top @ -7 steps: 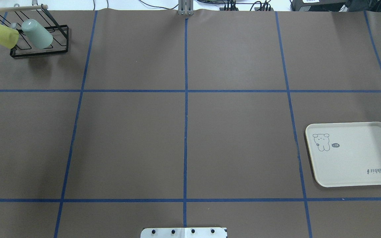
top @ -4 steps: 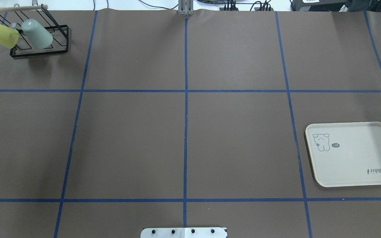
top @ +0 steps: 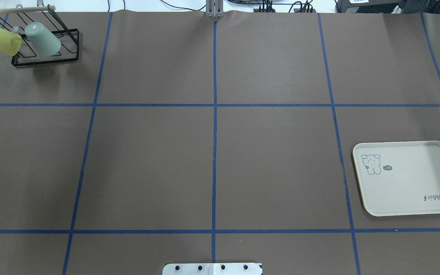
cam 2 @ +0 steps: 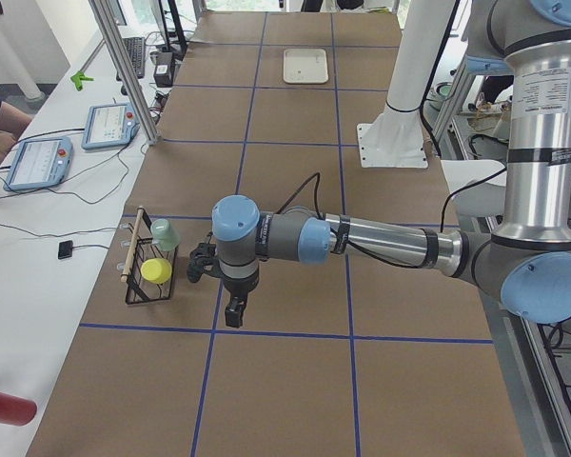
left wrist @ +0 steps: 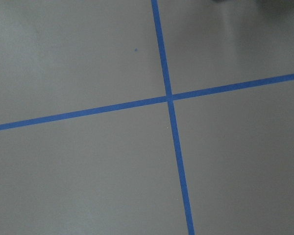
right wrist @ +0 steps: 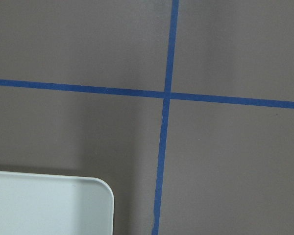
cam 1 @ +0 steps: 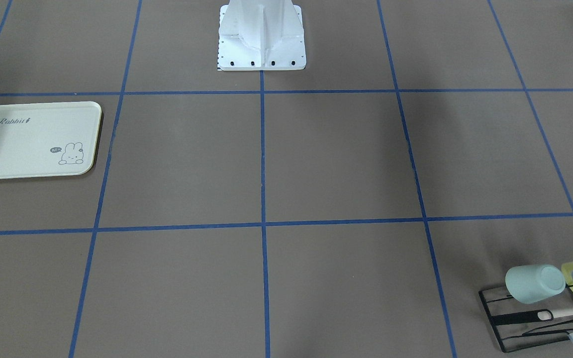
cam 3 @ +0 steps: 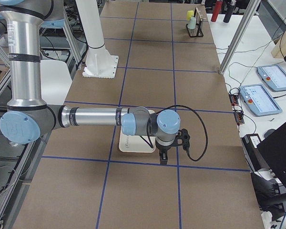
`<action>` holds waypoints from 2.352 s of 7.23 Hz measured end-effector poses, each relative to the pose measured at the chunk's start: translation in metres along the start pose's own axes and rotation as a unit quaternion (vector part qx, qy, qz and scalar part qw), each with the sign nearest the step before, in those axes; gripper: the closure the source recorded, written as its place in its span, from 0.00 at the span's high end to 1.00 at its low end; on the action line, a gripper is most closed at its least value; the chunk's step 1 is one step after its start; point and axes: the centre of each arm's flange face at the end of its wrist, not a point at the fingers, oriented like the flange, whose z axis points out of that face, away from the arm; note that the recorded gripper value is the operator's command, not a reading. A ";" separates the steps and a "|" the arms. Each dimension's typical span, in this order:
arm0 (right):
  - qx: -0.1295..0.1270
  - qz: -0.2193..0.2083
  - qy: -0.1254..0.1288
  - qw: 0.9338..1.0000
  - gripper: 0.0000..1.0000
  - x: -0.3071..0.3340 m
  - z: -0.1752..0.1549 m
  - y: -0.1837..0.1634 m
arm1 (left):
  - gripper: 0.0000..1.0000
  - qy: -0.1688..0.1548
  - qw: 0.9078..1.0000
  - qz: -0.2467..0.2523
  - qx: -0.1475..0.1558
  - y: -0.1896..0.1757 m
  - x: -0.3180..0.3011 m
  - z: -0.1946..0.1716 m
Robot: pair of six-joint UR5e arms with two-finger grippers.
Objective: Left arm grabs green cup and hands to right arm on tray
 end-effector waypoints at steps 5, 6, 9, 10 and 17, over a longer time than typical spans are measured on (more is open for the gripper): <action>0.002 -0.002 0.000 1.000 0.99 -0.002 -0.002 -0.001 | 1.00 0.003 0.998 0.065 0.013 -0.051 0.113 -0.063; 0.004 -0.004 0.000 1.000 0.99 -0.004 -0.003 -0.001 | 1.00 0.005 0.997 0.067 0.026 -0.055 0.125 -0.062; 0.008 -0.008 0.001 1.000 0.99 -0.008 -0.007 -0.002 | 1.00 0.032 0.996 0.006 0.089 -0.077 0.162 -0.047; 0.008 -0.009 0.002 1.000 0.99 -0.008 -0.008 -0.002 | 1.00 0.045 0.992 -0.018 0.115 -0.086 0.164 -0.039; 0.008 -0.010 0.018 1.000 0.99 -0.007 -0.009 -0.001 | 1.00 -0.020 0.934 -0.142 0.326 -0.126 0.245 0.023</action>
